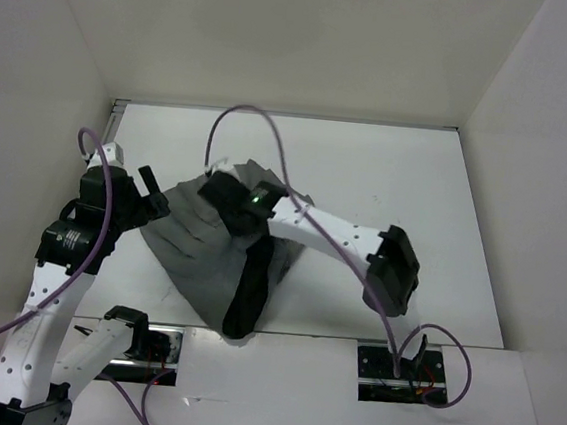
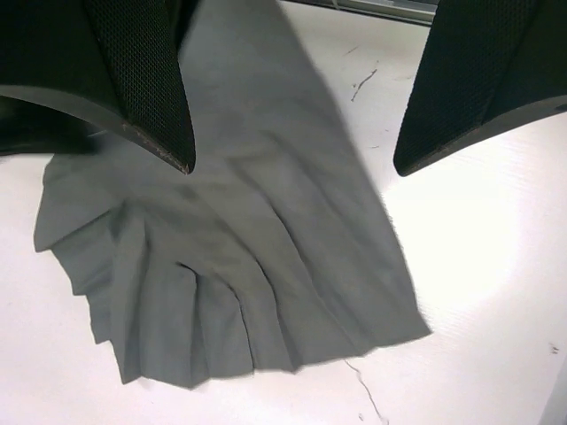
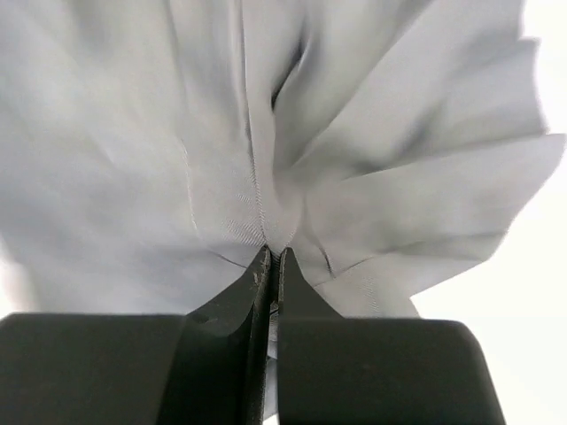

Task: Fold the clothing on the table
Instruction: Move the skirt to the center of the board

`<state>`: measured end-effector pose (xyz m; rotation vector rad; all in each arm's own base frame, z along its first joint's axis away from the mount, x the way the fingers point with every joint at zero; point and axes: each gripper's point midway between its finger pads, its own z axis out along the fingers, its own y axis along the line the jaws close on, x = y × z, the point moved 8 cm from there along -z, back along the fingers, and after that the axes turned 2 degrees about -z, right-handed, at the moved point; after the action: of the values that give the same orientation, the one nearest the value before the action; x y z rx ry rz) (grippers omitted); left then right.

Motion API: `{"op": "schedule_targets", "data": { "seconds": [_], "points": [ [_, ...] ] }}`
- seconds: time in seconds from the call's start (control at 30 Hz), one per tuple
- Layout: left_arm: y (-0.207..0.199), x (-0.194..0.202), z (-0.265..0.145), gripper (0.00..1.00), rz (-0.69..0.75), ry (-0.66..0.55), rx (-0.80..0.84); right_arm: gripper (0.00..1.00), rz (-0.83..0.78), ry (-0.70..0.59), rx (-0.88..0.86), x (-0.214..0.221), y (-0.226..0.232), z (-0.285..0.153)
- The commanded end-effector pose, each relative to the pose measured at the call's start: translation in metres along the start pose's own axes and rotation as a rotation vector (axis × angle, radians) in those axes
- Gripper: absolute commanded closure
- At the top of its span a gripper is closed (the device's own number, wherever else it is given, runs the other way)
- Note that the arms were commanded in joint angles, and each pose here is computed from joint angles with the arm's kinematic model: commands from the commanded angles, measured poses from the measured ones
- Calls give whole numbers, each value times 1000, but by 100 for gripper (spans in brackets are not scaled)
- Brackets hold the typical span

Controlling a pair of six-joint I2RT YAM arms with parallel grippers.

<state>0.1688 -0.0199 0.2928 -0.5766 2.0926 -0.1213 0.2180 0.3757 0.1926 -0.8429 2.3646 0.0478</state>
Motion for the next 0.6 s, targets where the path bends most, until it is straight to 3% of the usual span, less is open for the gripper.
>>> {"op": "schedule_targets", "data": {
  "seconds": [0.0, 0.2, 0.4, 0.57],
  "points": [
    [-7, -4, -5, 1, -34, -4, 60, 100, 212, -235, 101, -62, -85, -104],
    [-10, 1, 0, 1, -21, 28, 97, 100, 316, -343, 142, -86, -146, -176],
    [-18, 7, 18, 1, 9, 103, 118, 100, 632, -565, 229, -102, -227, -244],
    [-23, 12, 27, 1, 32, 151, 151, 100, 603, -484, 224, -113, -218, -203]
  ]
}}
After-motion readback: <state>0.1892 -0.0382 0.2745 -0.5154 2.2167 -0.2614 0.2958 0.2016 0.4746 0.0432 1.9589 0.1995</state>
